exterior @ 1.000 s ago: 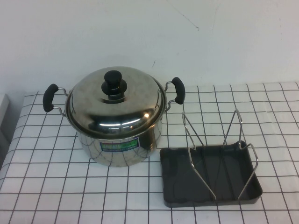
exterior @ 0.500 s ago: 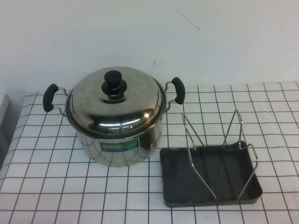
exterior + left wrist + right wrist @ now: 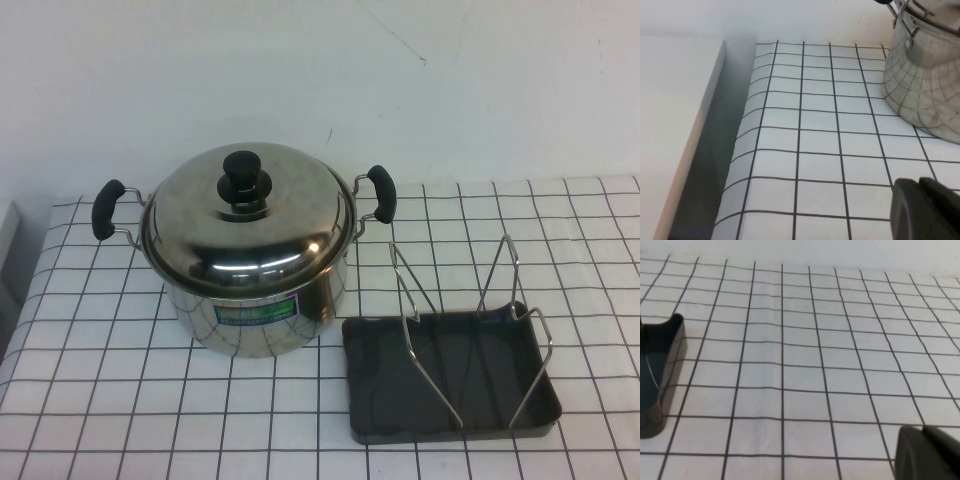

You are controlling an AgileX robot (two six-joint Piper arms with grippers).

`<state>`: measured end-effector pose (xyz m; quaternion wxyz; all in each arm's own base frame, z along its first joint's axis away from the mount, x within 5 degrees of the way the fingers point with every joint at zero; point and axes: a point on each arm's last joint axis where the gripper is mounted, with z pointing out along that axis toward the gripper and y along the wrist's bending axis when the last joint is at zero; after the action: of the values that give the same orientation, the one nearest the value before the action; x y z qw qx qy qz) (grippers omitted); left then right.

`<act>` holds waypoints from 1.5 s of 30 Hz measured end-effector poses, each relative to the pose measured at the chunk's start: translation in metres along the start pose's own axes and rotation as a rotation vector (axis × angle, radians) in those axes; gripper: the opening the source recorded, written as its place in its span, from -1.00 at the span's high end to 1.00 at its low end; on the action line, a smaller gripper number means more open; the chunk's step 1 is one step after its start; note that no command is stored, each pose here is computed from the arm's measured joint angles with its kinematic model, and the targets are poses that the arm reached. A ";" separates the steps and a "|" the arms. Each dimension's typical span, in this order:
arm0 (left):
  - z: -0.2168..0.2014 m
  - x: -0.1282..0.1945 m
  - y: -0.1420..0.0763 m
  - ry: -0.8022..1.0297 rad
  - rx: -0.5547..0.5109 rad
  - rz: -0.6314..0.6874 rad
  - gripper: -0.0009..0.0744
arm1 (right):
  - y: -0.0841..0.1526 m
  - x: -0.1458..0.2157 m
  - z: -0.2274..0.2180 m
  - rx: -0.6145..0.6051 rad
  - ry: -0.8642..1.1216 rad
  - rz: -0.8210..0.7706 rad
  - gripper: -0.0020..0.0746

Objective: Put pot lid on rack

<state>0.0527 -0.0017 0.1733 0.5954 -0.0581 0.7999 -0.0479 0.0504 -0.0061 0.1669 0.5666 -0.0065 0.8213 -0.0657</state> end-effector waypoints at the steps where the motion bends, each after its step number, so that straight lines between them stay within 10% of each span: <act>1: 0.000 0.000 0.000 0.000 0.000 0.000 0.98 | 0.000 0.000 0.000 0.000 0.000 0.000 0.95; 34: 0.000 -0.001 0.000 -0.015 -0.001 0.004 0.98 | 0.000 0.000 0.000 0.000 0.000 0.000 0.95; 45: -0.010 -0.041 -0.002 -0.477 0.024 0.004 0.98 | 0.000 -0.001 0.000 0.005 -0.015 0.009 0.95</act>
<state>0.0552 0.0025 0.2146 0.7683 -0.0592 0.6360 -0.0412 0.0509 -0.0064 0.1683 0.5732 -0.0022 0.8168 -0.0651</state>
